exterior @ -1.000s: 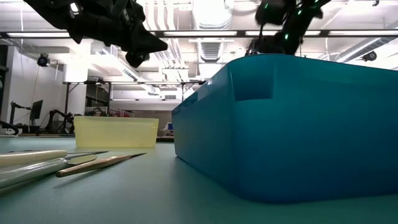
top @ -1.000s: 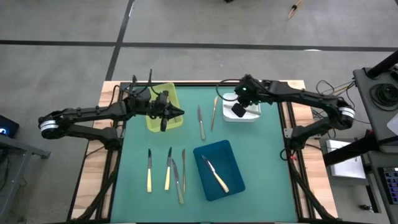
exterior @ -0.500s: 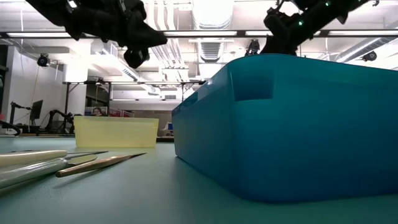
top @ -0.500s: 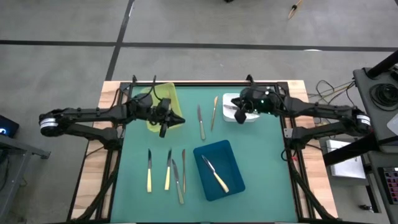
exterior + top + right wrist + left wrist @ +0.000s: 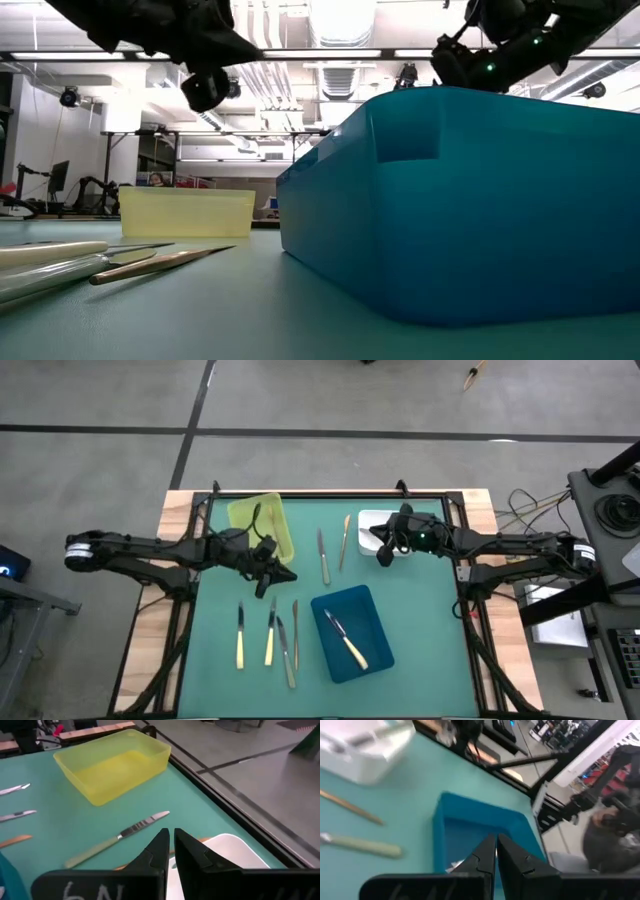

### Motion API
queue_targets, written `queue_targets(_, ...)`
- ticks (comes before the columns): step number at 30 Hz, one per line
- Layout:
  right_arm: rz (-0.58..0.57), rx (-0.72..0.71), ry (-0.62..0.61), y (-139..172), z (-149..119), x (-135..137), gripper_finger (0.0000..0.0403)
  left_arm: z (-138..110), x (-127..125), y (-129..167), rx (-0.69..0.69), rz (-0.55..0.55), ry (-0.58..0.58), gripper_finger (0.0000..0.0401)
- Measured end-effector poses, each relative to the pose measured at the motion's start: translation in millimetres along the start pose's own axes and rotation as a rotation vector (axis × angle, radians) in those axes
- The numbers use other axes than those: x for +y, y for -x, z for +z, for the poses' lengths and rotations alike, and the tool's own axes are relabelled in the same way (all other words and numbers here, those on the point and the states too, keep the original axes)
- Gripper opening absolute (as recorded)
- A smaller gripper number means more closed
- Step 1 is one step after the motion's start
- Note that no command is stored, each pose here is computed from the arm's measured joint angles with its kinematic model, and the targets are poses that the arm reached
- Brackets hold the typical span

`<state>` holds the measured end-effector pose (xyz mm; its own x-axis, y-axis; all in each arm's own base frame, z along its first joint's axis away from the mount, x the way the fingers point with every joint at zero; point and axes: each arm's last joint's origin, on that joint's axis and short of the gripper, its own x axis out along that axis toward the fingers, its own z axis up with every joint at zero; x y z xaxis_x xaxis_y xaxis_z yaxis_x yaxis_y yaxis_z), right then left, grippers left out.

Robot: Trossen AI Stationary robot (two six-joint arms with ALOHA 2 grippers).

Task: Sort silverware by color (type)
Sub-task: Put the bottom right green knife into the white bin

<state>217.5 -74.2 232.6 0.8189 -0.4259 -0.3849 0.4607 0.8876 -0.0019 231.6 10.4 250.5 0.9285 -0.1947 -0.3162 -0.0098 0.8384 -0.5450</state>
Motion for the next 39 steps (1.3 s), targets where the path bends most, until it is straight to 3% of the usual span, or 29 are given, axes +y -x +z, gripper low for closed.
queue_targets(13,-0.003,0.034,0.017,-1.0,-12.9,-0.8,0.0018,-26.5,-16.7,-4.0,0.189,0.012,0.344,0.0)
queue_targets(19,-0.071,0.1,-0.015,0.8,-8.4,-2.9,0.0018,-28.5,-15.1,-3.8,0.193,0.048,0.36,0.0)
queue_targets(24,-0.216,0.422,0.033,10.7,19.2,-13.6,0.0018,-20.7,-13.4,-2.6,0.17,0.052,0.3,0.0)
queue_targets(31,-0.212,0.839,-0.033,-2.9,44.3,-37.4,0.0018,9.2,-20.4,3.8,0.128,0.06,0.109,0.0)
queue_targets(36,-0.199,1.004,-0.003,-28.8,43.2,-53.9,0.0024,28.0,-25.0,16.1,0.163,0.241,-0.069,0.0)
queue_targets(39,-0.107,1.068,-0.057,-39.3,43.2,-59.1,0.0046,36.7,-27.2,25.8,0.179,0.415,-0.165,0.0)
